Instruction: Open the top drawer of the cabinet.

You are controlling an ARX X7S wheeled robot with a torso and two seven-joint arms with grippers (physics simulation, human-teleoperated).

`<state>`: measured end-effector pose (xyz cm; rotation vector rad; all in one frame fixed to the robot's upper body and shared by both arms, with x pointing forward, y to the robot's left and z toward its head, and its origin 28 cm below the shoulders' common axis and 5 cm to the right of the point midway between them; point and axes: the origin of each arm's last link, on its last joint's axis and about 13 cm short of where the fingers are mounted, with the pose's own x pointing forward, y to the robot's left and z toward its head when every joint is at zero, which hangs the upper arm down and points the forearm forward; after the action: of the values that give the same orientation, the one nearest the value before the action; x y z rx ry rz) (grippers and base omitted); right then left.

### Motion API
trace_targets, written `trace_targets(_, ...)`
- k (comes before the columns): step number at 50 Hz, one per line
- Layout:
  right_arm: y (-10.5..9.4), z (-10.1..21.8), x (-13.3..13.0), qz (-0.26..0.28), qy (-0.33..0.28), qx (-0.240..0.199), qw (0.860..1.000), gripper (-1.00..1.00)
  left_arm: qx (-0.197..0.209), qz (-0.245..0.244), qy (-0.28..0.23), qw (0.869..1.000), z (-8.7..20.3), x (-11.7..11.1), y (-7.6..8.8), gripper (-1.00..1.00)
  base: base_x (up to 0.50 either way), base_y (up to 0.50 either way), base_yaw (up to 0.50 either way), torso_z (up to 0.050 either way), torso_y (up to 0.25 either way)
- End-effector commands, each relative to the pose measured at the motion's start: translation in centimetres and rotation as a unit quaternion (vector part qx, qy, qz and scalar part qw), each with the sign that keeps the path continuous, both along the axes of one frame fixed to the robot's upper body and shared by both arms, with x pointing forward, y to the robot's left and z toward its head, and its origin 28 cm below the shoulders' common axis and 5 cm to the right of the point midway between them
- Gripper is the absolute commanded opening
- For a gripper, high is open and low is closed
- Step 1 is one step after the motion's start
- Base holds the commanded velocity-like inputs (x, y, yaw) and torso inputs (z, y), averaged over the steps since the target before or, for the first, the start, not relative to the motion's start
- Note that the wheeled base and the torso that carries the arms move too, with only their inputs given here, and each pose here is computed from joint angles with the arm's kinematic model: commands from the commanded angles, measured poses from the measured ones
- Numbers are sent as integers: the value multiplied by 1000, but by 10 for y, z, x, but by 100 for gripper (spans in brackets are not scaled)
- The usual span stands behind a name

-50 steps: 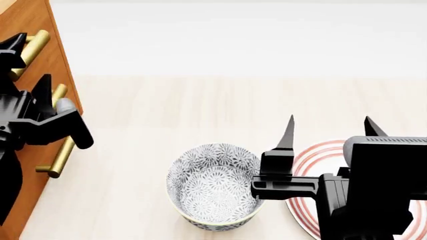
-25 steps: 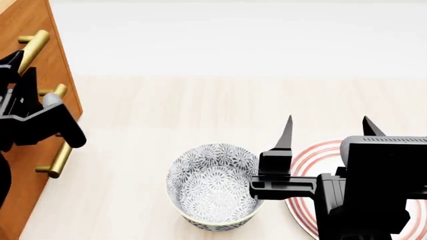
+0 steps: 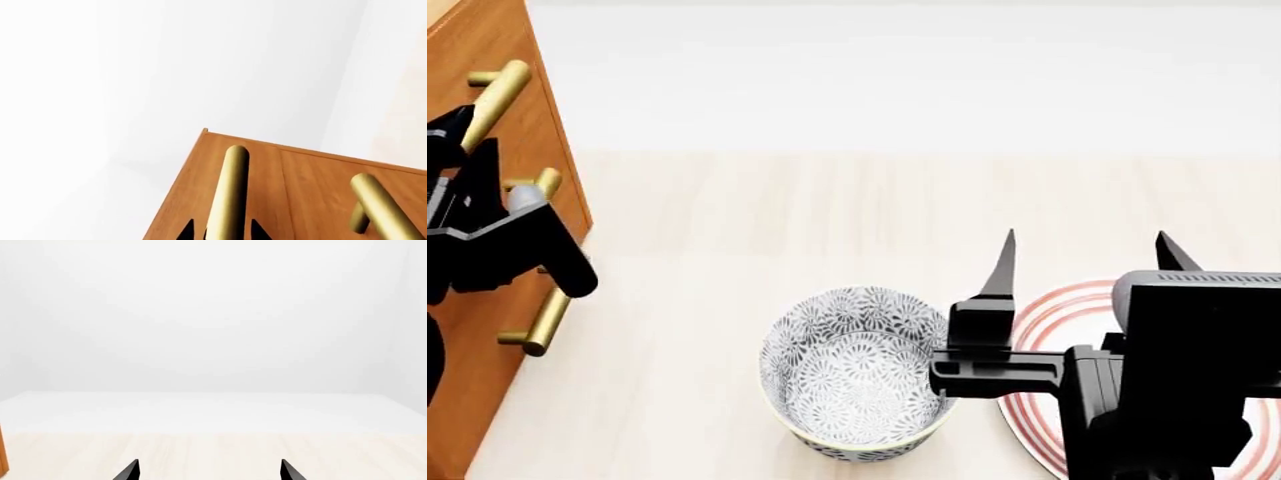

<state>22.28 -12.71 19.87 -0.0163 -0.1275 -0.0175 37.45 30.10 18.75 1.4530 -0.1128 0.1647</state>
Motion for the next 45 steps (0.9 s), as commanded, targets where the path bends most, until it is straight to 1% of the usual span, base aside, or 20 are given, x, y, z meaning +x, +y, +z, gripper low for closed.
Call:
trace_targets(1, -2, 1, 0, -5, -9, 8, 1000, 100, 37, -19, -58, 997, 23, 5, -18, -100, 0, 0, 0, 0, 0)
trace_targets(15, -2, 2, -1, -4, -10, 8, 1000, 100, 39, -53, -56, 996, 24, 8, -42, -100, 6, 0, -5, 0, 1)
trace_targets(25, -2, 3, -1, -3, -10, 8, 1000, 100, 32, -69, -57, 996, 35, 15, -61, -100, 8, 0, -6, 0, 0)
trace_targets(33, -3, 2, -1, -3, -11, 8, 1000, 100, 33, -76, -52, 995, 33, 19, -68, -100, 7, 0, -5, 0, 0)
trace_targets(45, -3, 2, 0, -1, -9, 8, 1000, 100, 34, -84, -54, 994, 34, 17, -72, -100, 11, 0, -6, 0, 0)
